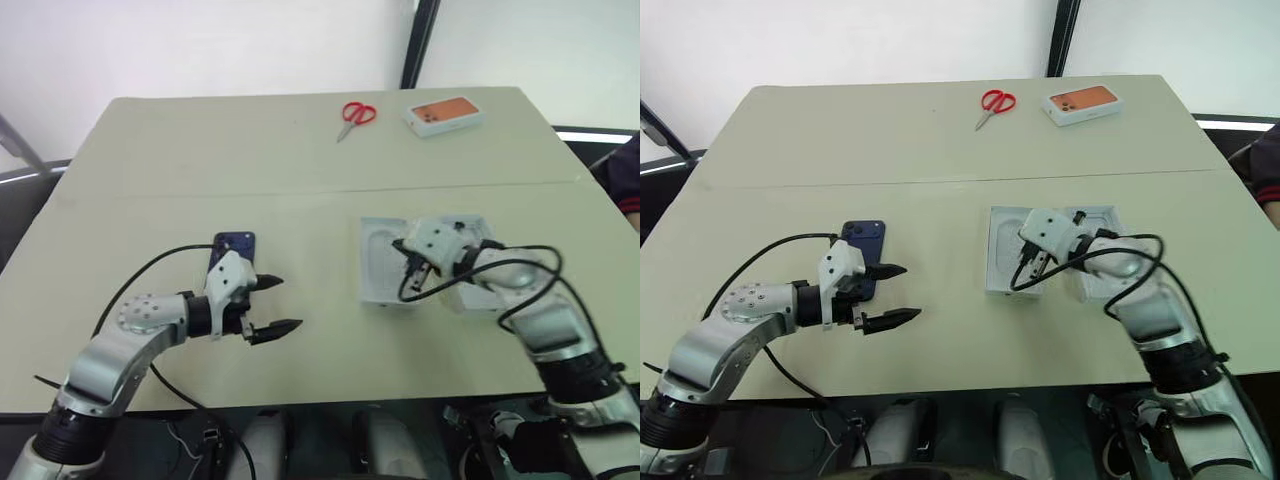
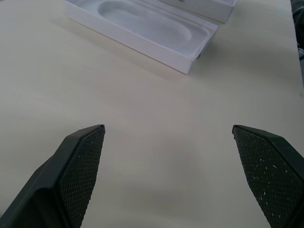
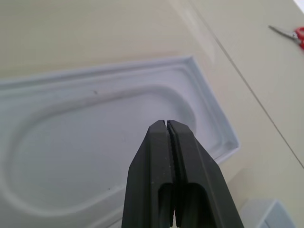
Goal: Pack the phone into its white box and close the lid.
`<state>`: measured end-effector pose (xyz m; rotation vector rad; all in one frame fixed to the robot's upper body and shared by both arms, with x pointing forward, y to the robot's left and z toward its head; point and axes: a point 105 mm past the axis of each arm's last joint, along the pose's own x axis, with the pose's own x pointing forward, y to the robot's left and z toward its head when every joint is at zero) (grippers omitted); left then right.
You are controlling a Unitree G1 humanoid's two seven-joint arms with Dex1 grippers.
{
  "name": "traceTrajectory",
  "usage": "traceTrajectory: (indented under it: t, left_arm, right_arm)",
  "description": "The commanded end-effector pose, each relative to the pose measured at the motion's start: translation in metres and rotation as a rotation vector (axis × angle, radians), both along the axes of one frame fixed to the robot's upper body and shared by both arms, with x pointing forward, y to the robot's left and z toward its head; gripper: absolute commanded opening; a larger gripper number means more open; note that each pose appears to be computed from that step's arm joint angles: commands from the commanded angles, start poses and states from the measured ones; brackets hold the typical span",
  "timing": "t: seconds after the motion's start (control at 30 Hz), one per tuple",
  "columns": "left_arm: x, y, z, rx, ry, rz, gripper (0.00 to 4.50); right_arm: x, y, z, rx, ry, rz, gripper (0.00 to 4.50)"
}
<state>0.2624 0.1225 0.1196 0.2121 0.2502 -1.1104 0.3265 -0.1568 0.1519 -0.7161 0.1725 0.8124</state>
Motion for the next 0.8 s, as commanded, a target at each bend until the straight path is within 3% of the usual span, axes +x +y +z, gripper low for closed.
traceTrajectory:
  t: [0.03,0.13,0.23,0.43,0.53,0.73,0.8]
  left_arm:
    - [0.004,0.005,0.009,0.001,-0.040,-0.001,4.50]
    - [0.006,0.007,0.009,0.005,-0.041,0.003,4.50]
    - [0.007,0.008,0.009,0.008,-0.041,0.003,4.50]
    - [0.005,0.008,0.008,0.009,-0.038,0.004,4.50]
    - [0.005,0.008,0.008,0.010,-0.039,0.009,4.50]
    - [0.005,0.009,0.008,0.013,-0.041,0.015,4.50]
    - [0.005,0.009,0.008,0.014,-0.041,0.016,4.50]
  right_arm:
    - [-0.031,0.011,0.003,0.047,0.124,0.132,0.88]
    - [-0.051,0.019,-0.010,0.002,0.176,0.204,2.42]
    - [-0.052,0.021,-0.021,-0.030,0.174,0.195,3.96]
    - [-0.054,0.022,-0.037,-0.084,0.188,0.208,3.96]
    - [-0.057,0.022,-0.044,-0.120,0.188,0.231,3.05]
    - [-0.056,0.022,-0.046,-0.172,0.134,0.267,0.02]
    - [-0.058,0.022,-0.047,-0.194,0.125,0.284,0.02]
